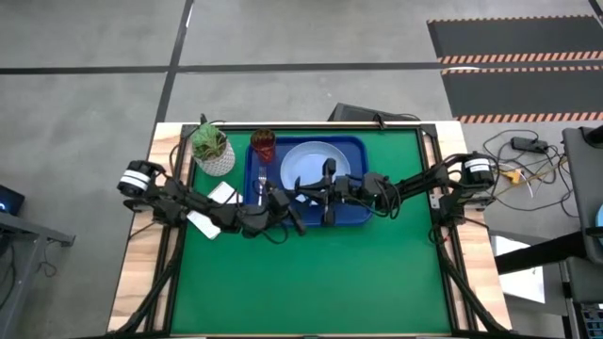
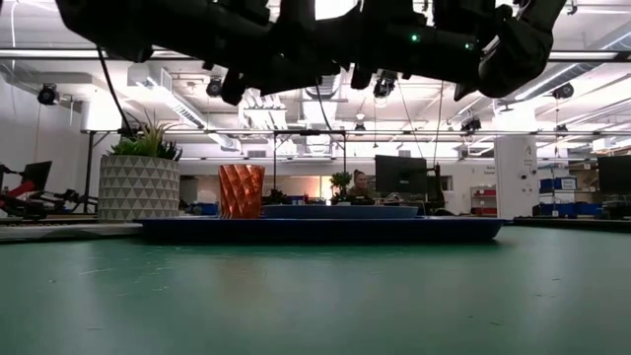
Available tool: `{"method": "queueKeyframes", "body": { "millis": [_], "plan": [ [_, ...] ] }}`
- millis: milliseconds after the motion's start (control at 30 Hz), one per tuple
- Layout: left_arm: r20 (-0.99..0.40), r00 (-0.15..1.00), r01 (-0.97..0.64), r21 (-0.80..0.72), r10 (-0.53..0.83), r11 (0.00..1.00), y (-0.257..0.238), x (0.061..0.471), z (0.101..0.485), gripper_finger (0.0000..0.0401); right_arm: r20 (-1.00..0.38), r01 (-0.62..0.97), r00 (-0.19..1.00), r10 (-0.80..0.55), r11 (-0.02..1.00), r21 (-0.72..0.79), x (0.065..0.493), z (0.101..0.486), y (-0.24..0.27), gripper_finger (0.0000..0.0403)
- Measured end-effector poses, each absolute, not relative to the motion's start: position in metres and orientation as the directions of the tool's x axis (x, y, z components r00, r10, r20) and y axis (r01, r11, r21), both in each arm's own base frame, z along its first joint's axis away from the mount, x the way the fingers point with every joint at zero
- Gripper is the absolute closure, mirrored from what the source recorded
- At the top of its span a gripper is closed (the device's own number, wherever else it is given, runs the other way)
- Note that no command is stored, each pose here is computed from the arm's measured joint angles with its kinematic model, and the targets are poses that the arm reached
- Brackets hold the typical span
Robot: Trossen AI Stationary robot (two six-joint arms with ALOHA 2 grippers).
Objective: Pick and place plate/cup/fork/spoon on tray
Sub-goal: Put the blue spoon on the tray to the right of the orange fork
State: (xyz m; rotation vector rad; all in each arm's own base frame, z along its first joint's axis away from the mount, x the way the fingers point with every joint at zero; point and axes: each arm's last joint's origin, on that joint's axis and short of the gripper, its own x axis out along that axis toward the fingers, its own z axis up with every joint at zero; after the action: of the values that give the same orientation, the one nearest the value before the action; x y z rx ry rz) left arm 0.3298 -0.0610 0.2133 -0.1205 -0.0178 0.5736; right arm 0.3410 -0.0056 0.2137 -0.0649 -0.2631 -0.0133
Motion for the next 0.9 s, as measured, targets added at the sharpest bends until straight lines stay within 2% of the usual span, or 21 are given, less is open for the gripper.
{"method": "queueKeyframes", "body": {
  "millis": [133, 200, 267, 400, 567, 767, 900],
  "plan": [
    [-0.017, 0.837, -0.545, -0.106, 0.546, 0.832, -0.061, 0.333, 0.213, 0.0324, 0.261, 0.037, 0.965, -0.02, 0.998, -0.059, 0.341, 0.214, -0.006, 0.0394],
    [-0.015, 0.835, -0.547, -0.128, 0.55, 0.827, -0.061, 0.333, 0.214, 0.0366, 0.259, 0.033, 0.966, -0.019, 0.998, -0.05, 0.341, 0.213, -0.006, 0.0394],
    [-0.012, 0.835, -0.544, -0.164, 0.55, 0.823, -0.061, 0.333, 0.214, 0.0391, 0.259, 0.03, 0.966, -0.019, 0.999, -0.038, 0.341, 0.213, -0.006, 0.0394],
    [-0.015, 0.84, -0.535, -0.194, 0.543, 0.822, -0.062, 0.333, 0.214, 0.0398, 0.255, 0.024, 0.967, -0.019, 1.0, -0.016, 0.341, 0.213, -0.007, 0.0384],
    [-0.013, 0.878, -0.47, -0.218, 0.479, 0.855, -0.068, 0.329, 0.219, 0.0401, 0.241, -0.016, 0.97, 0.004, 0.999, 0.048, 0.341, 0.213, -0.006, 0.0334],
    [-0.03, 0.919, -0.384, -0.292, 0.392, 0.876, -0.073, 0.323, 0.228, 0.04, 0.217, -0.134, 0.969, 0.117, 0.989, 0.063, 0.343, 0.214, -0.003, 0.0268],
    [-0.076, 0.926, -0.374, -0.339, 0.371, 0.863, -0.072, 0.319, 0.23, 0.04, 0.202, -0.209, 0.96, 0.195, 0.977, 0.051, 0.346, 0.217, -0.001, 0.0255]
  ]
}}
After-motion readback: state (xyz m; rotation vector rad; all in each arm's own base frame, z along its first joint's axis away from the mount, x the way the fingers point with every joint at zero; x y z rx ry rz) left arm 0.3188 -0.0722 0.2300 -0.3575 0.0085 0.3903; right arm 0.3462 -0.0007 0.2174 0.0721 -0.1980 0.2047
